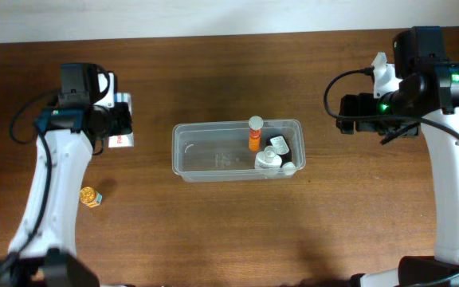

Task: Pack container
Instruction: 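Carry the Panadol box into the container and release it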

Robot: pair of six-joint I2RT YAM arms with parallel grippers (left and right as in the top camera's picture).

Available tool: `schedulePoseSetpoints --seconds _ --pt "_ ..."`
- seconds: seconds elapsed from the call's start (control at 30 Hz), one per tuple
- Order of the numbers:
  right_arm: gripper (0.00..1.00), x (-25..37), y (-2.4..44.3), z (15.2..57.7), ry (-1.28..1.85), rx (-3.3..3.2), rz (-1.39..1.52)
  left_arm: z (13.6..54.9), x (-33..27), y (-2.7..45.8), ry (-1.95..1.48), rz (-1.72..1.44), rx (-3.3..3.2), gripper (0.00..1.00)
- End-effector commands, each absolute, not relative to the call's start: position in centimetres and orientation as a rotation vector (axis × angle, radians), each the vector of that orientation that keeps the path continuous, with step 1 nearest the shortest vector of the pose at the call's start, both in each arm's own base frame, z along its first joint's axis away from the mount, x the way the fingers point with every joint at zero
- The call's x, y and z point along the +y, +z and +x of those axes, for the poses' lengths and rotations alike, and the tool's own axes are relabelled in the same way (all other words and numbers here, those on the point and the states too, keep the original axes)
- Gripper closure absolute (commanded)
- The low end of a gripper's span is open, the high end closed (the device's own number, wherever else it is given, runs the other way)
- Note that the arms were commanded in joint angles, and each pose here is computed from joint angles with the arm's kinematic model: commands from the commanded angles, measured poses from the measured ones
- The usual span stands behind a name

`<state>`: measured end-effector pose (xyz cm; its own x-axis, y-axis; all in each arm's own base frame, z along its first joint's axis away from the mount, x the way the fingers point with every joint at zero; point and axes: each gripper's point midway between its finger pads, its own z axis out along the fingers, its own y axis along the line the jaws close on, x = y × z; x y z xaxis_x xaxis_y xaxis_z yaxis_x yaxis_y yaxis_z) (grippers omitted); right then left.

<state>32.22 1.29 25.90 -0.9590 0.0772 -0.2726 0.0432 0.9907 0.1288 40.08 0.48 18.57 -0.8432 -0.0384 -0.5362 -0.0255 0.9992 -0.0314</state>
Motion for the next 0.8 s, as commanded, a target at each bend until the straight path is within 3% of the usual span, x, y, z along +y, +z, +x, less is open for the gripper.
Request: schedulePoseSetpoints --seconds 0.0,0.27,0.47,0.77 --pt "0.07 1.2 25.7 32.3 0.178 2.858 0.099 39.5 -3.0 23.2 -0.061 0.152 2.444 0.71" --pt "0.07 1.2 25.7 32.3 0.178 2.857 0.099 36.9 -12.6 24.4 -0.107 0.634 2.339 0.73" --pt "0.07 1.2 25.7 32.3 0.178 2.858 0.099 36.5 -17.5 19.2 -0.134 0.858 2.416 0.73" --pt "0.07 1.2 25.7 32.3 0.178 2.858 0.099 36.4 -19.5 12.2 -0.101 1.084 2.518 0.71"
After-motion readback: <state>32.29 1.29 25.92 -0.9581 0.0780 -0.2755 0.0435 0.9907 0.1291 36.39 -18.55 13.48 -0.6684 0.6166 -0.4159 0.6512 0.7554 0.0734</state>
